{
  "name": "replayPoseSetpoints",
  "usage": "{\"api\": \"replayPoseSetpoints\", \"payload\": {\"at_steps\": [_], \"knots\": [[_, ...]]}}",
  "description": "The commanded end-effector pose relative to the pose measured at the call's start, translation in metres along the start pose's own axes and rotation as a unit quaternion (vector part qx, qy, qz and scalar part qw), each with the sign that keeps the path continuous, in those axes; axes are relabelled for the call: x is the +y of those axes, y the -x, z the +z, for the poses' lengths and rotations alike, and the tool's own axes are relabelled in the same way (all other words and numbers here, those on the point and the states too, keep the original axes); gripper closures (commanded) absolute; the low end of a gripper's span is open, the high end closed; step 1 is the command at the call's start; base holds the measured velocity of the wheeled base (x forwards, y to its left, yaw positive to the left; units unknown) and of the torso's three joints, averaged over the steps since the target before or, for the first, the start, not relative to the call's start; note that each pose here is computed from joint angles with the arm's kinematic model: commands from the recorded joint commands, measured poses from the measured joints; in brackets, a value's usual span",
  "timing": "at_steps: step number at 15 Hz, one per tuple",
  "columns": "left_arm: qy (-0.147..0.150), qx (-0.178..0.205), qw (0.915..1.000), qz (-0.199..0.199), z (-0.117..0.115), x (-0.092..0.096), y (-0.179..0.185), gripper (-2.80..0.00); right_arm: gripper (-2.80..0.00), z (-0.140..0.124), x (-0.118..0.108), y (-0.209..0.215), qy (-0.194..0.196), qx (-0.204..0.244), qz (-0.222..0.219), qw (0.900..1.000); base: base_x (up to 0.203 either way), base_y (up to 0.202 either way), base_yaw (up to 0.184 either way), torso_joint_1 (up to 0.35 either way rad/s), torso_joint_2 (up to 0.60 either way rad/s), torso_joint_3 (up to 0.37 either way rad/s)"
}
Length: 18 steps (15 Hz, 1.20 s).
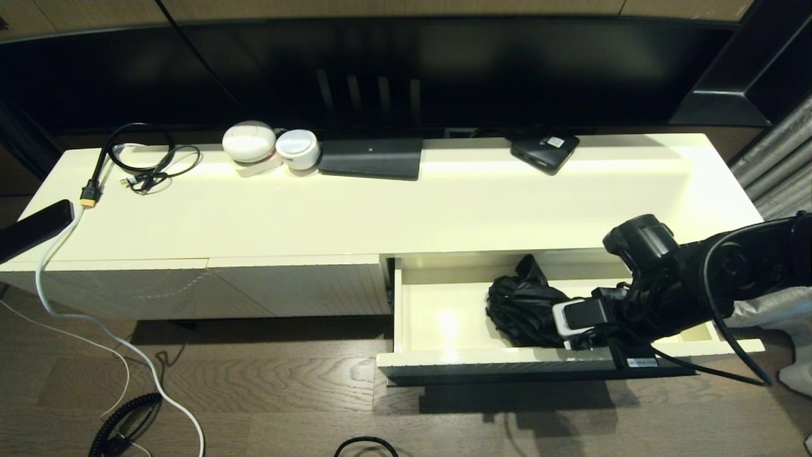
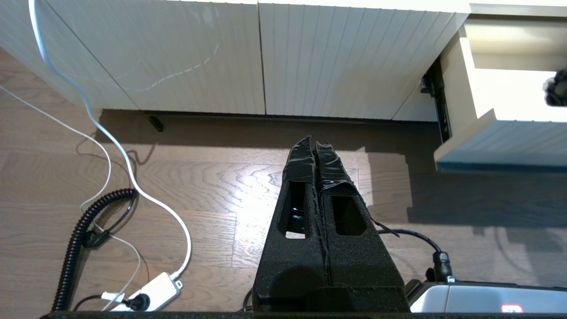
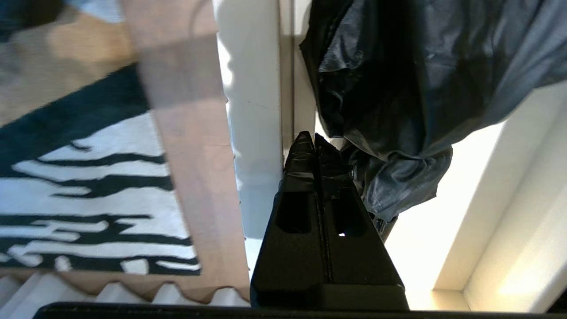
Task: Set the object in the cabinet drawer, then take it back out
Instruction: Open the drawer
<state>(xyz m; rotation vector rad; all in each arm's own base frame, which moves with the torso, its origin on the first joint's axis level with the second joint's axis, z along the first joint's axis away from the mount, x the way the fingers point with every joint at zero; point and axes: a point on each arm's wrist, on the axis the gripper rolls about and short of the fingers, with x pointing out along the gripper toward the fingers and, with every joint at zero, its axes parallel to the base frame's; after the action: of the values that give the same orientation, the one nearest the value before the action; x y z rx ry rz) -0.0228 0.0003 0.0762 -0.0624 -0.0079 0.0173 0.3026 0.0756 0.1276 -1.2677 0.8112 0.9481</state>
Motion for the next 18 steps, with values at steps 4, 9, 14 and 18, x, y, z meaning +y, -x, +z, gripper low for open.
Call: {"api": "replayPoseSetpoints", "payload": {"at_steps": [4, 9, 14, 18], "knots": [[0.0, 0.0, 1.0, 0.0, 0.0, 0.0, 0.0, 0.0, 0.0, -0.002, 0.019, -0.006, 0.007, -0.002, 0.007, 1.0, 0.0, 0.0, 0.0, 0.0, 0.0, 0.0], [0.0, 0.0, 1.0, 0.0, 0.0, 0.0, 0.0, 0.0, 0.0, -0.001, 0.013, -0.001, 0.008, -0.008, -0.022, 1.0, 0.0, 0.0, 0.0, 0.0, 0.0, 0.0], [0.0, 0.0, 1.0, 0.0, 0.0, 0.0, 0.0, 0.0, 0.0, 0.002, -0.011, 0.037, 0.002, -0.025, -0.115, 0.993, 0.0, 0.0, 0.0, 0.0, 0.0, 0.0], [0.0, 0.0, 1.0, 0.0, 0.0, 0.0, 0.0, 0.0, 0.0, 0.004, -0.021, 0.078, -0.018, -0.004, -0.189, 0.982, 0.0, 0.0, 0.0, 0.0, 0.0, 0.0]]}}
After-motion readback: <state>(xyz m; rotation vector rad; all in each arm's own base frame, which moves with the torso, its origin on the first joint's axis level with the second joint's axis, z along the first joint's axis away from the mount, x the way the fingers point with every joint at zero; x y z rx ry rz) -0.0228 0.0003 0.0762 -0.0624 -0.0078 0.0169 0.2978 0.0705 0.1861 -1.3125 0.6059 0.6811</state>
